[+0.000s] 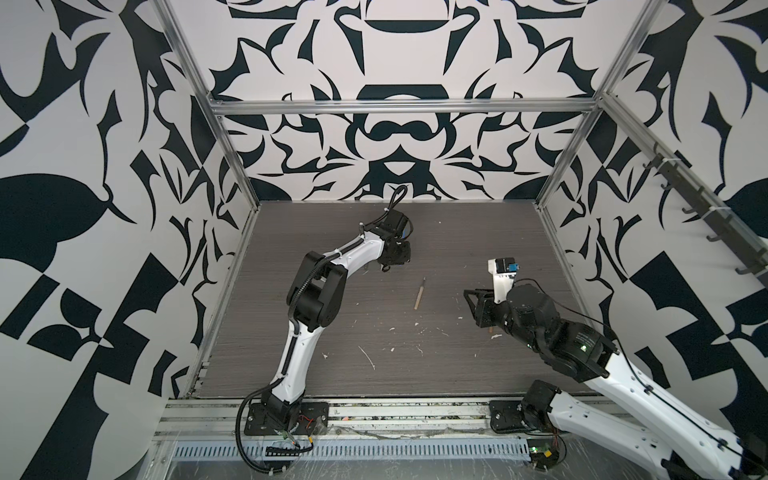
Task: Insert the pens into the pen caps
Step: 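Lay the capped blue pen down beside the light green pen with the left gripper, then open the left gripper and move it toward the tan caps while the right arm withdraws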
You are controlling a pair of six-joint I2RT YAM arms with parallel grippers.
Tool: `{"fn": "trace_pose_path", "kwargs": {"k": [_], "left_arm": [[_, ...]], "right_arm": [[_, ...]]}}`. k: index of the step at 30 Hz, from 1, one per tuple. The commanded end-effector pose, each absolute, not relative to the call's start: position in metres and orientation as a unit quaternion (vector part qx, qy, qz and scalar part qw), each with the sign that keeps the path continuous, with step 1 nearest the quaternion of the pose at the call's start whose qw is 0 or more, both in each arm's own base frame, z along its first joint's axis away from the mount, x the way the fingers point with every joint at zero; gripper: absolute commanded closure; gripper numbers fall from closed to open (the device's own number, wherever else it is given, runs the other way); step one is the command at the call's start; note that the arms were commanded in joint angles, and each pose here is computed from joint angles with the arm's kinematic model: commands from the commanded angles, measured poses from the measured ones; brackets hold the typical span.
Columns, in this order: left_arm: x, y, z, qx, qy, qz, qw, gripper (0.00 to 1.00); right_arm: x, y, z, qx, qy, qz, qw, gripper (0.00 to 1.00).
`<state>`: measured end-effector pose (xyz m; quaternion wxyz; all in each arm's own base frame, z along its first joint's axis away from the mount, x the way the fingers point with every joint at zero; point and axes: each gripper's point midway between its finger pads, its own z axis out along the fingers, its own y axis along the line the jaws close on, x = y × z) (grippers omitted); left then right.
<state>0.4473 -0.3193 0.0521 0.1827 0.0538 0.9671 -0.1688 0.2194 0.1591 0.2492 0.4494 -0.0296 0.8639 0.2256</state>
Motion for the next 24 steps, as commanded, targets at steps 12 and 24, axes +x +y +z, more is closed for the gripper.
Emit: {"fn": "trace_pose_path", "kwargs": {"k": [12,24], "left_arm": [[0.443,-0.31,0.015,0.017,0.981,-0.157,0.116,0.89],[0.441,-0.301,0.018,0.026,0.984,-0.138,0.107,0.78]], "right_arm": [[0.22,0.154,0.248,-0.024,0.865,0.215,0.452,0.65],[0.218,0.151,0.249,-0.015,0.863,0.22,0.455,0.65]]}}
